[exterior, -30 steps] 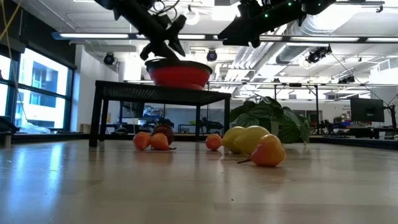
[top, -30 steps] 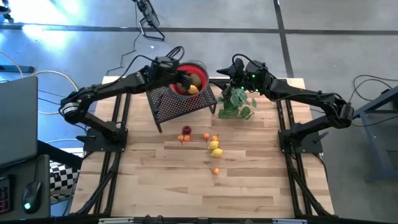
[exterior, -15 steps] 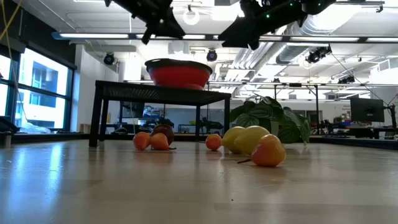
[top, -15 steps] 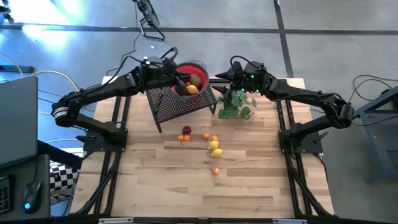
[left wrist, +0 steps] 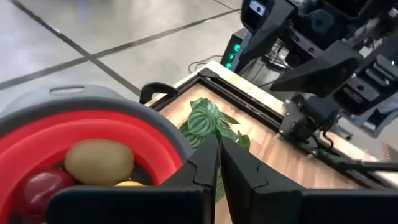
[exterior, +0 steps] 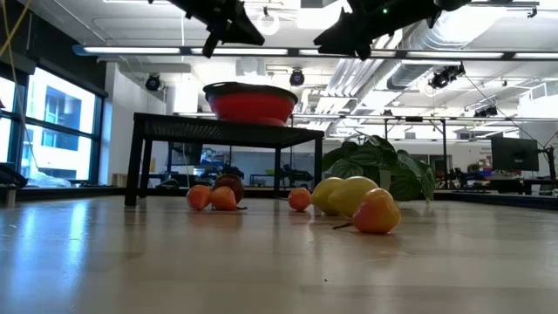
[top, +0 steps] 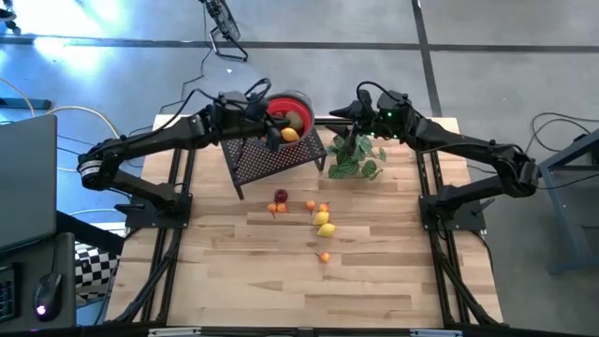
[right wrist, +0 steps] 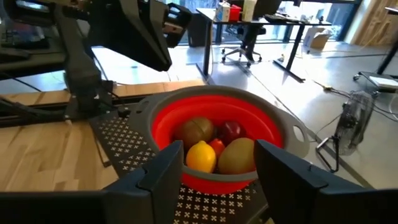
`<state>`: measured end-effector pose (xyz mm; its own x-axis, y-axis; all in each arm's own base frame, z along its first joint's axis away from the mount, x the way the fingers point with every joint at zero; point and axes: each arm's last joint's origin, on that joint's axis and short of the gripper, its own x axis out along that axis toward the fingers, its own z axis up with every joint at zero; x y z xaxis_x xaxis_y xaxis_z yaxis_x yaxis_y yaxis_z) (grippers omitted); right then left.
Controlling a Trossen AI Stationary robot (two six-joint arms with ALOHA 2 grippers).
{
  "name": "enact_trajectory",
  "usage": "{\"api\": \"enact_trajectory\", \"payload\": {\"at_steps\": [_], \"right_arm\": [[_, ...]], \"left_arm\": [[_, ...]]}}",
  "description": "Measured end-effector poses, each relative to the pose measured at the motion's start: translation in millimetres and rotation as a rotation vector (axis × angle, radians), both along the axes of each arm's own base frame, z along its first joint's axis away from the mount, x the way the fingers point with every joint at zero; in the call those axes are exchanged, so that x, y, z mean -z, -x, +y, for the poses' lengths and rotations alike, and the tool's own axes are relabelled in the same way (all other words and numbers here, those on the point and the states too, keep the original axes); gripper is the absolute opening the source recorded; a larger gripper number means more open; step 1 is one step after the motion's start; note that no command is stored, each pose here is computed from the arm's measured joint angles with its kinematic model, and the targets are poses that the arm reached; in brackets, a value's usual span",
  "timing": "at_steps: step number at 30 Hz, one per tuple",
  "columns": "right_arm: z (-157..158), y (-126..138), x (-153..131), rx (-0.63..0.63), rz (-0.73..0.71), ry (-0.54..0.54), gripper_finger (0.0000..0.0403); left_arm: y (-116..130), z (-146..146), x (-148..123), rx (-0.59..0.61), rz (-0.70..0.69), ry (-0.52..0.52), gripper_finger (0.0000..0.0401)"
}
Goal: Pick & Place Fruit
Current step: Put the top yellow lemon into the red basket on the shelf
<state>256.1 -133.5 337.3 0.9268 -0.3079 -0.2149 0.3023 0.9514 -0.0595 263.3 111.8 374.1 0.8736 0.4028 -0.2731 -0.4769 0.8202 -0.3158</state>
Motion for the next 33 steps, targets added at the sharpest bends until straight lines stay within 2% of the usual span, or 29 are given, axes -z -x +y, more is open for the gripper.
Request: {"api": "enact_trajectory", "payload": {"at_steps": [8, 20, 30, 33], "right_arm": [[-0.2, 0.5, 1.7, 0.02, 0.01, -0.029, 0.0169], [5.9, 0.7, 11.7, 0.011, 0.108, -0.075, 0.012], [38.4, 5.9, 5.4, -0.086, 0.152, -0.092, 0.0063], [47.9, 3.7, 6.5, -0.11, 0.159, -0.134, 0.0051]], "left_arm": [[0.0, 0.1, 0.0, -0.001, -0.002, 0.003, 0.0019], [-0.5, -1.2, 0.0, 0.004, -0.001, 0.001, 0.0019], [-11.5, -32.2, 0.0, 0.126, 0.012, -0.032, 0.0019], [-13.9, -40.8, 0.0, 0.152, 0.013, -0.035, 0.0019]]}}
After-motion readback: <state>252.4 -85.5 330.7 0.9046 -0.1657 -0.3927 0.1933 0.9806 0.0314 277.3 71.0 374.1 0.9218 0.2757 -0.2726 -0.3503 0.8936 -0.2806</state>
